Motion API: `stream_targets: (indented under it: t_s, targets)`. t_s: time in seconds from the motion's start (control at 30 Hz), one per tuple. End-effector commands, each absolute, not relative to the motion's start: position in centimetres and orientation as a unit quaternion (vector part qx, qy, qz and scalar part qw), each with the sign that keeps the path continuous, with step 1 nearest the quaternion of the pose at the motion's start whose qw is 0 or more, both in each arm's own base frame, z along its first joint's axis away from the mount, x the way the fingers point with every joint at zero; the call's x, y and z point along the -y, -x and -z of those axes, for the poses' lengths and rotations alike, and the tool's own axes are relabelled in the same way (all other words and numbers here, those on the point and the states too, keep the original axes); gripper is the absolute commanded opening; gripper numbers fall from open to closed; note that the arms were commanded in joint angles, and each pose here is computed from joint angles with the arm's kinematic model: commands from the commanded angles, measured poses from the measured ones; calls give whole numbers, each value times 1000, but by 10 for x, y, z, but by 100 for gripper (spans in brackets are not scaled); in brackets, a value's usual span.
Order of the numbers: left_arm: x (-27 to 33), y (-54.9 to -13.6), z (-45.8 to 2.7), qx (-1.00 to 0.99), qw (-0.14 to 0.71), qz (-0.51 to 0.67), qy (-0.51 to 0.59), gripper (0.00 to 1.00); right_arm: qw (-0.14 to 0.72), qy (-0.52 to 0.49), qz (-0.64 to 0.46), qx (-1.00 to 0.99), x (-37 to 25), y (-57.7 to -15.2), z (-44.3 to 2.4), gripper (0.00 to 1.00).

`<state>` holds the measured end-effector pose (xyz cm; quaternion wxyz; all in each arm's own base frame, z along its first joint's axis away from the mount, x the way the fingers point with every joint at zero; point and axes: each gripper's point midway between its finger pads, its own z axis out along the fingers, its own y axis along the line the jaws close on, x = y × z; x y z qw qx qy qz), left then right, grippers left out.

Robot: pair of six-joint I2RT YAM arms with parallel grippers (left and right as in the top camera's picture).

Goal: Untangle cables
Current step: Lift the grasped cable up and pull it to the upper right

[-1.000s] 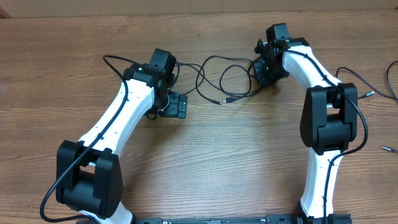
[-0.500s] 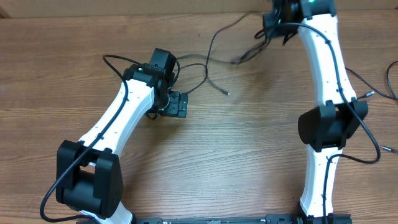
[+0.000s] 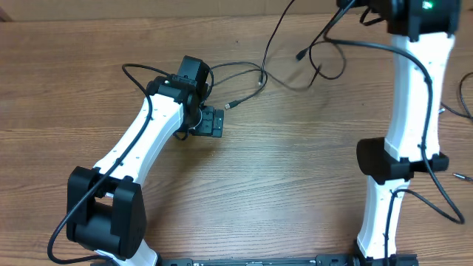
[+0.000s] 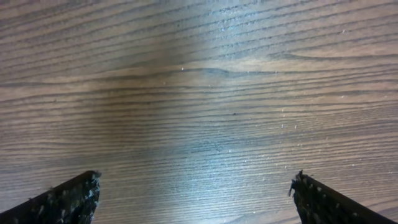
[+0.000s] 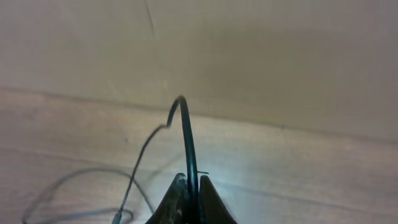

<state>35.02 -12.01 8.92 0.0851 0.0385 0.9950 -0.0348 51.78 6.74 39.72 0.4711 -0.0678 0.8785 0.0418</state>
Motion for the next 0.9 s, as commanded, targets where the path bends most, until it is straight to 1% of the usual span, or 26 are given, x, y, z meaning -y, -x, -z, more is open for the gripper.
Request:
stream_targets:
  t_s: [0.0, 0.13, 0.23, 0.33, 0.5, 0.73, 0.87]
  targets:
    - [125, -352, -92, -994, 94, 42, -36, 100, 568, 64, -48, -819, -63, -473, -487, 4]
    - [126, -355, -93, -993, 99, 44, -36, 99, 626, 70, -44, -775, -60, -445, -538, 4]
    - [126, -354, -93, -994, 99, 44, -36, 99, 654, 69, -34, -753, -55, -428, -563, 4]
    - [127, -354, -93, -993, 97, 50, -36, 99, 667, 47, 2, -744, -40, -419, -575, 4]
    - [128, -354, -93, -993, 96, 53, -37, 99, 639, -34, 112, -761, 8, -415, -562, 4]
    - [129, -353, -93, -993, 96, 53, -37, 100, 627, -33, 120, -769, 10, -420, -554, 4]
    - [128, -353, -93, -993, 96, 53, -37, 100, 601, -39, 136, -787, 24, -433, -536, 4]
